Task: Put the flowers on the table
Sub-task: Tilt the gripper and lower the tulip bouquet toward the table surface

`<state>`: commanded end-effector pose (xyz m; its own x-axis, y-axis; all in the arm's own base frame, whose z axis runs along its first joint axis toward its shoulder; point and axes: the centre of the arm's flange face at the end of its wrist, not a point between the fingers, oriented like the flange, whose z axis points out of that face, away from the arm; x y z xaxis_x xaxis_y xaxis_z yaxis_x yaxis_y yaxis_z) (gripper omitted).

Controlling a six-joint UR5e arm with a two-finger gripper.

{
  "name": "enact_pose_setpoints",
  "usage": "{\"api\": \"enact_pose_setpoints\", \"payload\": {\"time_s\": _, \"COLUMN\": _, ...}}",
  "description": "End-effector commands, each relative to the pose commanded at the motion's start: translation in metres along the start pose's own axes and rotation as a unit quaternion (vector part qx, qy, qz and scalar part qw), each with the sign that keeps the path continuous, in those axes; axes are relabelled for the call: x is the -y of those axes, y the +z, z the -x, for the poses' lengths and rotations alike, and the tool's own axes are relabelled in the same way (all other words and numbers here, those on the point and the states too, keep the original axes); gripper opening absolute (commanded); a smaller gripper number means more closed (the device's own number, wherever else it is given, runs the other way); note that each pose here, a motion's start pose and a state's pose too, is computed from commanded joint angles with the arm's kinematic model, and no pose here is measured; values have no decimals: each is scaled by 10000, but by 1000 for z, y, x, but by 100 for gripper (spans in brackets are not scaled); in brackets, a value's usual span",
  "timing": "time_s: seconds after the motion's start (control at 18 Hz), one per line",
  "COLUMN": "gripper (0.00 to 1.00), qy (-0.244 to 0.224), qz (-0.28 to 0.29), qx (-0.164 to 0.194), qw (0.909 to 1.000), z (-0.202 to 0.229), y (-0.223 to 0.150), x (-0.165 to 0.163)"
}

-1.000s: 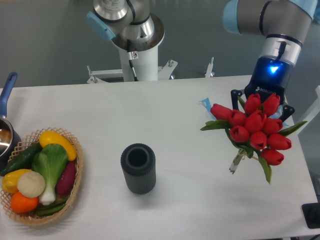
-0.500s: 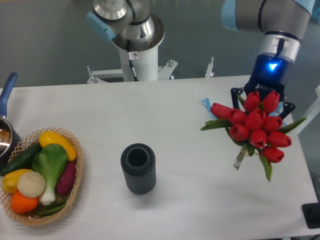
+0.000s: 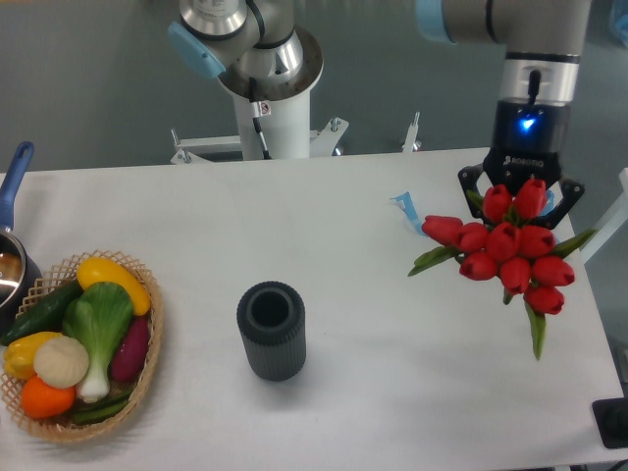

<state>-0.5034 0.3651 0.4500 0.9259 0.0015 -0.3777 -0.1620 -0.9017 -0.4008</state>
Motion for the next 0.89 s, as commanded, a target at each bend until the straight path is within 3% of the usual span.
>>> {"api": "enact_pose_setpoints", "payload": {"time_s": 0.11, "gripper": 36, "qy": 390, "qz": 531, "qx": 55, "qw": 9978, "z": -10, "y": 8, "x": 6}}
{"api": "enact_pose_setpoints", "payload": {"time_s": 0.28, "gripper": 36, "qy": 867, "qz": 1226, "qx": -161, "qw": 9885, "z": -29, "y": 31, "x": 14}}
{"api": "enact_pose_setpoints", "payload": {"time_s": 0.5, "gripper": 36, "qy": 1438, "qz": 2144, "qx": -346, "qw": 9655, "z": -67, "y": 83, "x": 28}}
{"api": "enact_pose_setpoints", "payload": {"time_s": 0.61, "gripper": 36, "qy": 1605, "qz": 2366, "qx": -532, "qw": 9568, "z": -84, "y": 125, "x": 37}}
{"api": "enact_pose_setpoints", "payload": {"time_s": 0.89, "gripper": 38, "qy": 1731, "qz": 2370, "qx": -760, "qw": 9529, "z": -85, "y": 171, "x": 43}}
